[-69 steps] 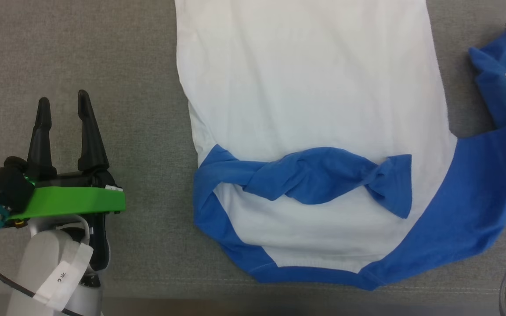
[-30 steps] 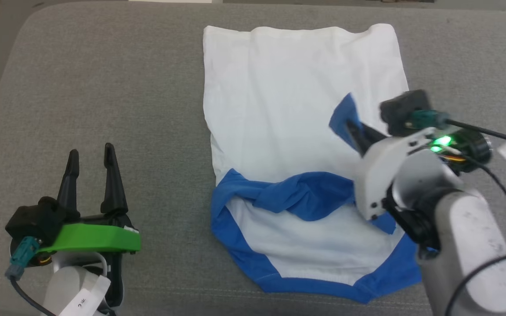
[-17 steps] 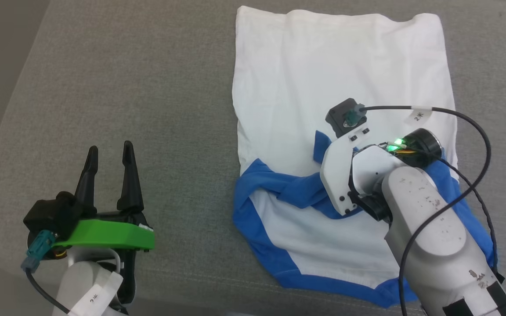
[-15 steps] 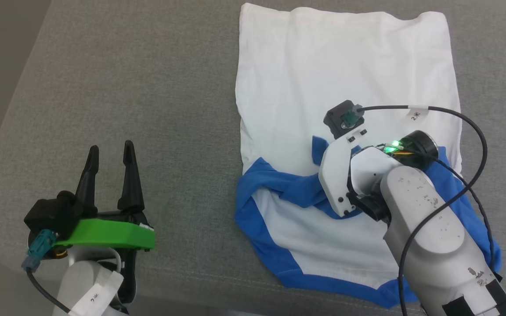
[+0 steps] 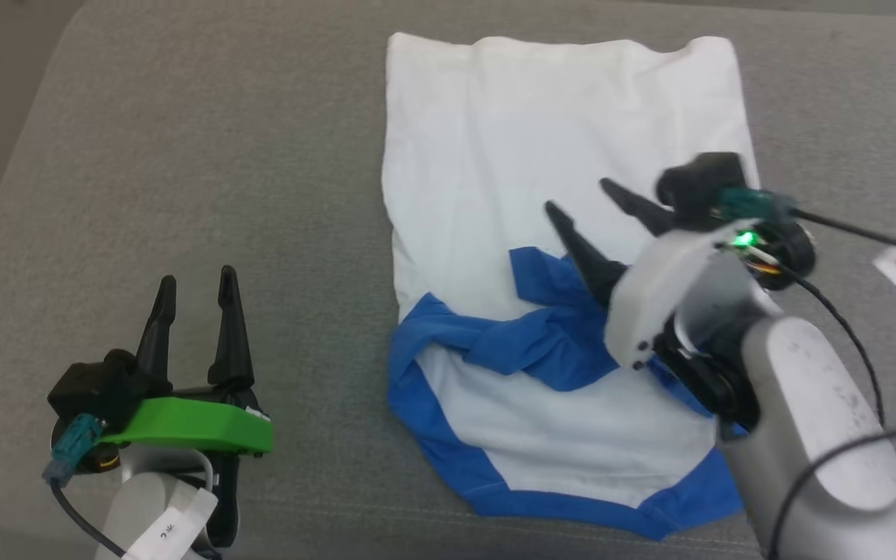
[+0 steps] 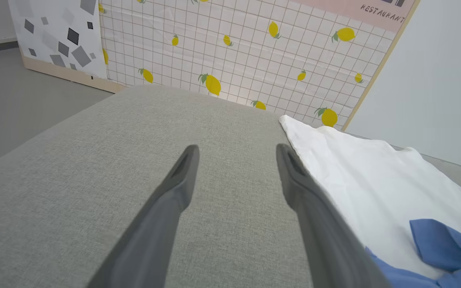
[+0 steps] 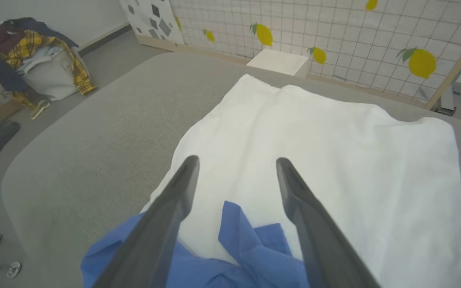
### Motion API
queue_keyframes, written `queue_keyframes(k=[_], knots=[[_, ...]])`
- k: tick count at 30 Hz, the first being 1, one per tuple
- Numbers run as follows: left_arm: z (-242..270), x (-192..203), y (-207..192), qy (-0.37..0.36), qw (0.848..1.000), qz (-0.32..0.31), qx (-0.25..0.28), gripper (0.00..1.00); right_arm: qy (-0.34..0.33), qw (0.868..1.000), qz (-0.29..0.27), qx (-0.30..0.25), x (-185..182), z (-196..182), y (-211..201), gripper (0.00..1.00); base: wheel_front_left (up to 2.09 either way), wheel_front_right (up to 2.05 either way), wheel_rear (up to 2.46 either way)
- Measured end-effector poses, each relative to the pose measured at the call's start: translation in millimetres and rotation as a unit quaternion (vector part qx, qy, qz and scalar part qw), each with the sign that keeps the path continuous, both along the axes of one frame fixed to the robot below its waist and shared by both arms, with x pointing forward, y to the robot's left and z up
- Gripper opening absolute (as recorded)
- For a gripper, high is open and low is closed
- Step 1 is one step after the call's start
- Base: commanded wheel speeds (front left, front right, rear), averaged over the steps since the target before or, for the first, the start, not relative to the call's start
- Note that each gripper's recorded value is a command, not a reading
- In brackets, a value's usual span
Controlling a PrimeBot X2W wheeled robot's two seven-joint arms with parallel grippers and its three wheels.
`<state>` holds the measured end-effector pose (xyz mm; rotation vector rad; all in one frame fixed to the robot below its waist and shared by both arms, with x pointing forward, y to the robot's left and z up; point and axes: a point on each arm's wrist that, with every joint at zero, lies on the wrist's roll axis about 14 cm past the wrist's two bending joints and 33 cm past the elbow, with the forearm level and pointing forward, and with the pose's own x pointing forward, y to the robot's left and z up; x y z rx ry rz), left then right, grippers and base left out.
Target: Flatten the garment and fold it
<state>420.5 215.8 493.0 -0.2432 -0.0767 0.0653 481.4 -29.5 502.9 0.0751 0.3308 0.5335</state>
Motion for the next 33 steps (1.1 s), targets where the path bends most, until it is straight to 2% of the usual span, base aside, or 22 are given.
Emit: queue_keyframes(k=[3, 7, 14, 19, 25, 33], knots=[[1, 5, -9, -0.002, 1.0, -0.018, 0.003, 1.0, -0.053, 0.997, -0.046, 0.029, -7, 21, -31, 1.0, 0.0, 0.0, 0.0], [5, 19, -24, 0.001, 0.999, -0.05, 0.012, 1.0, -0.101, 0.986, -0.119, 0.061, -21, 32, -77, 1.0, 0.0, 0.0, 0.0], [41, 77, -59, -0.021, 0.989, -0.134, 0.052, 1.0, -0.142, 0.968, -0.203, 0.046, -39, 22, -133, 1.0, 0.0, 0.0, 0.0], [47, 119, -77, -0.001, 0.981, -0.176, 0.083, 1.0, -0.148, 0.959, -0.239, 0.031, -40, 7, -158, 1.0, 0.0, 0.0, 0.0], [40, 173, -90, 0.049, 0.973, -0.205, 0.091, 1.0, -0.14, 0.953, -0.267, 0.014, -41, -15, -176, 1.0, 0.0, 0.0, 0.0], [1, 228, -91, 0.157, 0.953, -0.223, 0.131, 1.0, -0.12, 0.95, -0.288, -0.004, -38, -42, -192, 1.0, 0.0, 0.0, 0.0]])
